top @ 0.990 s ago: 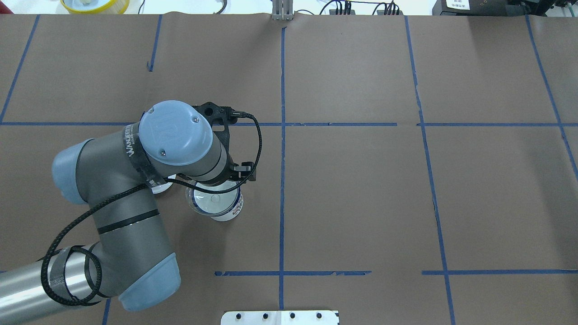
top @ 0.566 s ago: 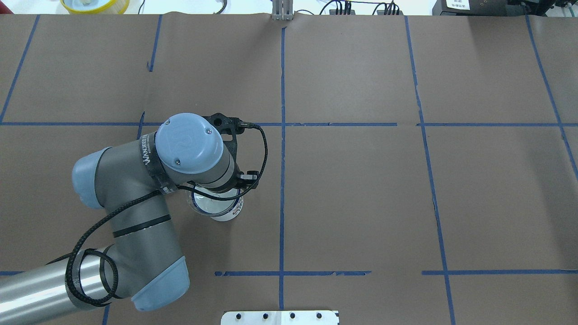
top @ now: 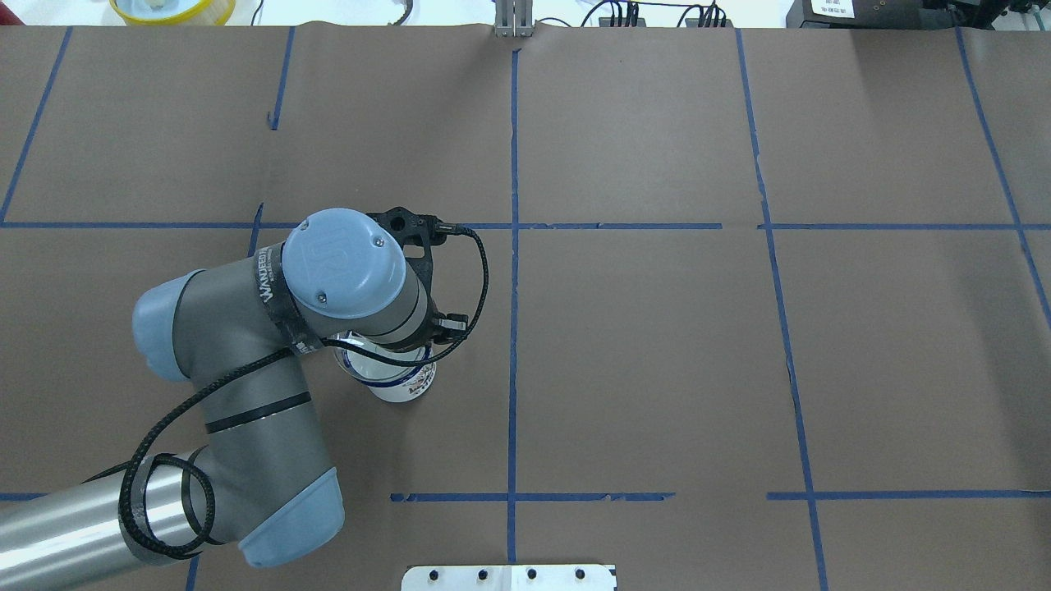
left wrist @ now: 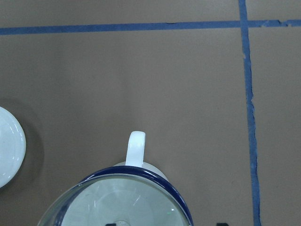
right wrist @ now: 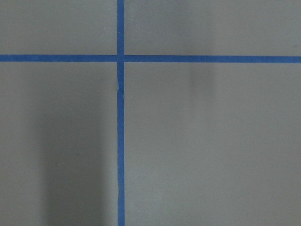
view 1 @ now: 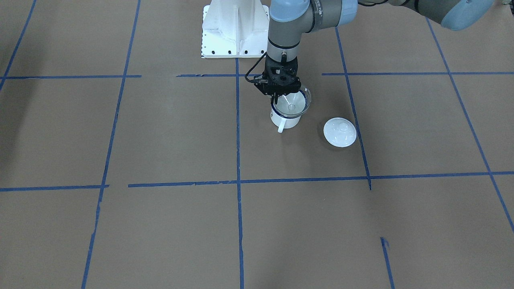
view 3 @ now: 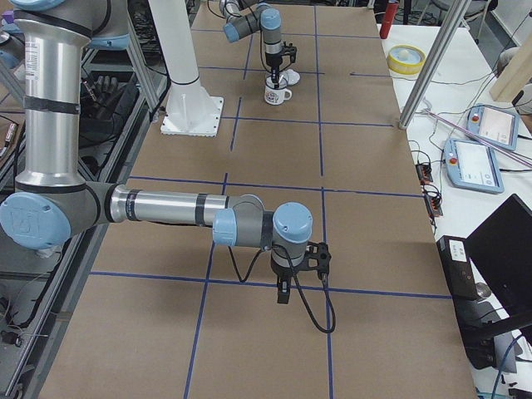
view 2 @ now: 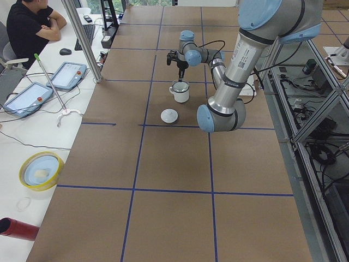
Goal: Remove funnel from cup
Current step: 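Lower the left gripper and close it on the funnel stem, then lift the glass funnel out of the mug with the left gripper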
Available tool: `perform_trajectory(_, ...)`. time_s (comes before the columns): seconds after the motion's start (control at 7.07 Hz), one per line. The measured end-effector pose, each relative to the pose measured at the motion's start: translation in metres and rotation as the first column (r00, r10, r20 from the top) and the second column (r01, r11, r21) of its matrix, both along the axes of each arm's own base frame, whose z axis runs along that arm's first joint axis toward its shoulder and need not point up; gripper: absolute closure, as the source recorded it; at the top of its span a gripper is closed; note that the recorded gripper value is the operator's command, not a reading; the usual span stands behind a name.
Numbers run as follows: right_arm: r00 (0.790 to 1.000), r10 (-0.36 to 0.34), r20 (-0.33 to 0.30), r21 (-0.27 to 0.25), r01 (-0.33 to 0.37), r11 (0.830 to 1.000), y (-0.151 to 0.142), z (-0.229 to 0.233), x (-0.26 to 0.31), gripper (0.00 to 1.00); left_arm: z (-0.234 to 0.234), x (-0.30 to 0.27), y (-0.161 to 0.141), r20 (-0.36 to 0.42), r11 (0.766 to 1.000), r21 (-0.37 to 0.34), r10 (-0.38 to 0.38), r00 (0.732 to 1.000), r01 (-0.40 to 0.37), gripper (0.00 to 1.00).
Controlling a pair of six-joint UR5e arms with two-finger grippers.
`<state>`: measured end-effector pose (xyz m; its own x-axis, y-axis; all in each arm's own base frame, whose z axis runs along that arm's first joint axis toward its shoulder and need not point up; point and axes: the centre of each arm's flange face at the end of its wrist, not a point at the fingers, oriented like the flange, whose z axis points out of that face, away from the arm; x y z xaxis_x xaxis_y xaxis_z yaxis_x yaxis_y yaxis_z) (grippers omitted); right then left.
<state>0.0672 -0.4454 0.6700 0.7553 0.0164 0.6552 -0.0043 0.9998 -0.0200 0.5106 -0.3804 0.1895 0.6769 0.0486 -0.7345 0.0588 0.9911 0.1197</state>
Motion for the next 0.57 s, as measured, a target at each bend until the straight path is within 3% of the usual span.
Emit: perform_trajectory(0.57, 1.0, 0.0, 0.0, 0.0, 0.0, 1.0, 0.0, 0.0, 0.0, 0.0, -0.037, -0.042, 0.014, -0.057, 1.0, 0.024, -0.007, 0.998, 0.008, 1.0)
